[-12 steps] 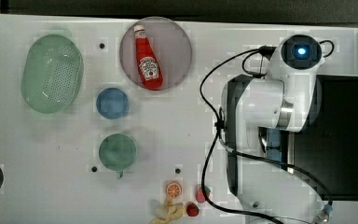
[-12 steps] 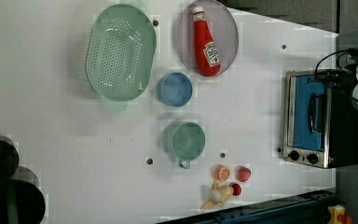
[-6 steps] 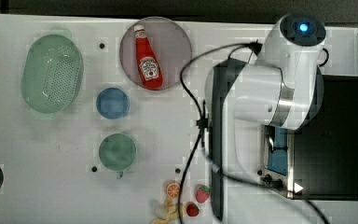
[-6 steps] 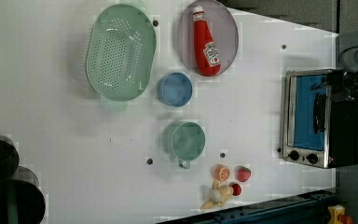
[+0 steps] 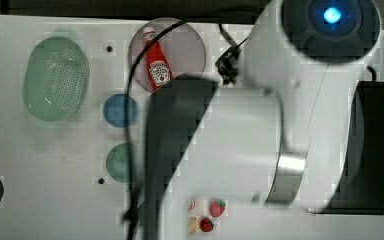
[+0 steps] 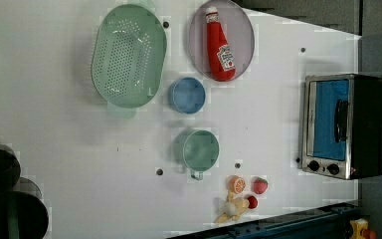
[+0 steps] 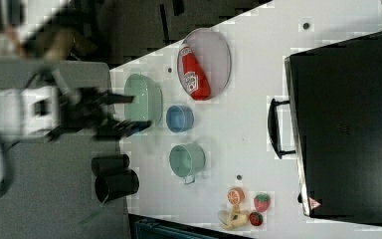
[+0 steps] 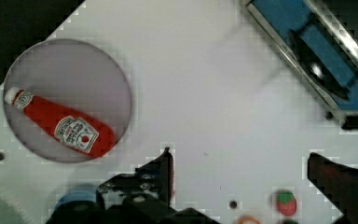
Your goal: Flap close oven.
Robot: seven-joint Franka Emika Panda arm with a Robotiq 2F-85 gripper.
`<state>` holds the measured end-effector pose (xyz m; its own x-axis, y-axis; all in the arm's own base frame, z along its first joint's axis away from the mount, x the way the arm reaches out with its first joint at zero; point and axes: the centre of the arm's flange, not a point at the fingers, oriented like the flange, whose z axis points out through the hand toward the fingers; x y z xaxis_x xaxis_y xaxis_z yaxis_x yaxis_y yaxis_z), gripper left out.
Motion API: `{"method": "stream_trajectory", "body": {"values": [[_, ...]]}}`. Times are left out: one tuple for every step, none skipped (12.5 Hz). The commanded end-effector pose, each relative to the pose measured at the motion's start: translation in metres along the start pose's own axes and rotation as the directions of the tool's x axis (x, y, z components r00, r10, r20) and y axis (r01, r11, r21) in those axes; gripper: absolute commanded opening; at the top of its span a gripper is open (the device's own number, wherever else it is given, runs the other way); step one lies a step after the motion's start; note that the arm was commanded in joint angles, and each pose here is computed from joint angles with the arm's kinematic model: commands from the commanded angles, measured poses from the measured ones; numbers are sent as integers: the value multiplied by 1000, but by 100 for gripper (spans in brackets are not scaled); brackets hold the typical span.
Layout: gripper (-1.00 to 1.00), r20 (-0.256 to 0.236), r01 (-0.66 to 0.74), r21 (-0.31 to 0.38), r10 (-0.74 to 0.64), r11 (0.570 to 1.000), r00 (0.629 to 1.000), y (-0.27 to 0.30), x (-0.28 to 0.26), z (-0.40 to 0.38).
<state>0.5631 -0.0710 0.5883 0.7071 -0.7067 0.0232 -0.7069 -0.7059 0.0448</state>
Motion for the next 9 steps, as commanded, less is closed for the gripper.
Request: {"method": "stream_trajectory", "body": {"values": [[100, 41, -138, -35, 139, 990, 989, 1, -16, -9], [100, 41, -134, -38, 136, 990, 990, 2, -22, -14], [100, 29, -134, -30, 135, 991, 990, 3, -25, -21], [100, 22, -133, -24, 134, 991, 991, 4, -28, -26], [100, 27, -130, -12, 130, 991, 991, 2, -32, -30], [100, 44, -127, 6, 127, 992, 991, -1, -36, -31], [100, 58, -127, 18, 125, 992, 990, -2, -37, -31], [100, 59, -128, 17, 126, 992, 990, -2, -36, -29], [100, 61, -131, 11, 130, 991, 990, -1, -35, -27]]}}
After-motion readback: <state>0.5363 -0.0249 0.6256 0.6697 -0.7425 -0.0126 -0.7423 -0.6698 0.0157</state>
